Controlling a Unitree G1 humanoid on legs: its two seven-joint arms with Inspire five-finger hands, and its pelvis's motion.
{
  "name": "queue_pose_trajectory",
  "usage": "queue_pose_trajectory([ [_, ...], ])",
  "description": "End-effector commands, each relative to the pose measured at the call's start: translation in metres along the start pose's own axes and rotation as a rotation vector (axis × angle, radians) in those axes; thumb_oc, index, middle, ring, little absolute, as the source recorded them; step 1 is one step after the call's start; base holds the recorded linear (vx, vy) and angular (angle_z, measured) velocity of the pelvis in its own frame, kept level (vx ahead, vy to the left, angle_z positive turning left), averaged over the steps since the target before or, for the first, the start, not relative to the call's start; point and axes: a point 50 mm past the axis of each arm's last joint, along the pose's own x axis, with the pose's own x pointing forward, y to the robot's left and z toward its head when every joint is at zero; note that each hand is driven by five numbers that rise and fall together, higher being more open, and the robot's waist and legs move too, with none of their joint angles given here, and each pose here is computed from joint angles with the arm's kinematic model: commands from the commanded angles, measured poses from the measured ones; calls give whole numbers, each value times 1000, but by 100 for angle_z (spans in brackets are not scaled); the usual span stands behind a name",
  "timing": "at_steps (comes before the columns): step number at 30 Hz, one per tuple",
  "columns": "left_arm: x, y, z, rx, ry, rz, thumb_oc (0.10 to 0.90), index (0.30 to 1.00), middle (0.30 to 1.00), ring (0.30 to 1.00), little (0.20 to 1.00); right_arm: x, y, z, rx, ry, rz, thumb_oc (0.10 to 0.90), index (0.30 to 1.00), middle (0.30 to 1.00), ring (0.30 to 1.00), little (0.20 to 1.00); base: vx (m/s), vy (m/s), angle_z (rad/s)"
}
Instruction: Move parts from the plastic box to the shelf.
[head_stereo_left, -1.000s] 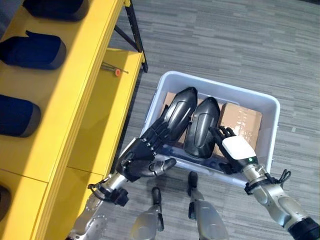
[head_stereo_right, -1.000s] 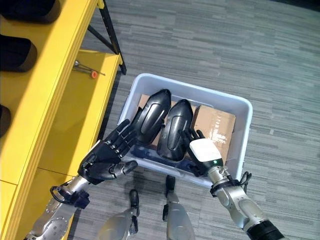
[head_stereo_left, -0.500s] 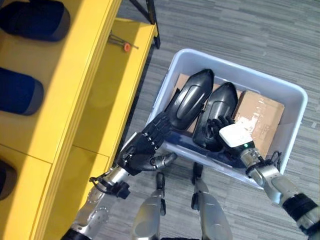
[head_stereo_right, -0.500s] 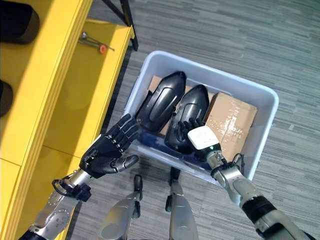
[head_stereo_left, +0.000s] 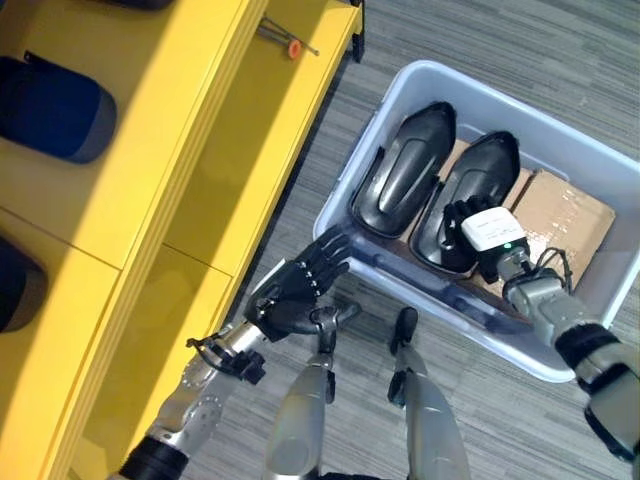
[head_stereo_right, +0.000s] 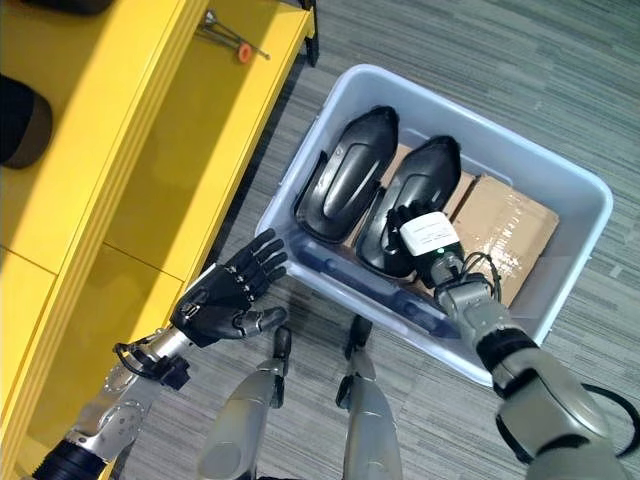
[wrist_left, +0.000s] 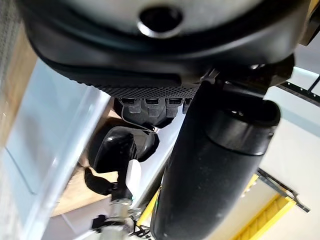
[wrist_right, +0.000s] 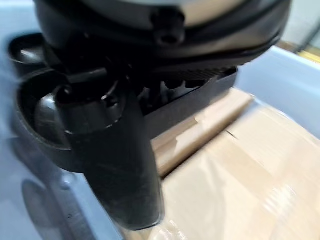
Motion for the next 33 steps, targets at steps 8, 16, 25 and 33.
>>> queue_pose_trajectory([
  [8,-2,-32,29,54,-78,-247,900,1000,1000,1000,1000,-37,42,-89,-135,456,328,900,1000,1000,1000,1000,23,-59,13],
  [16,-7,-32,29,51,-69,-255,900,1000,1000,1000,1000,-46,44,-99,-213,475,310,900,1000,1000,1000,1000,6,-10,1],
  [25,-11,-30,25,-19,-90,-202,900,1000,1000,1000,1000,-43,31,-64,-279,303,107,900,1000,1000,1000,1000,-1,36,-7],
  [33,-18,-26,28,-6,-114,-171,900,1000,1000,1000,1000,-64,42,-51,-270,305,84,900,1000,1000,1000,1000,-16,24,-17],
])
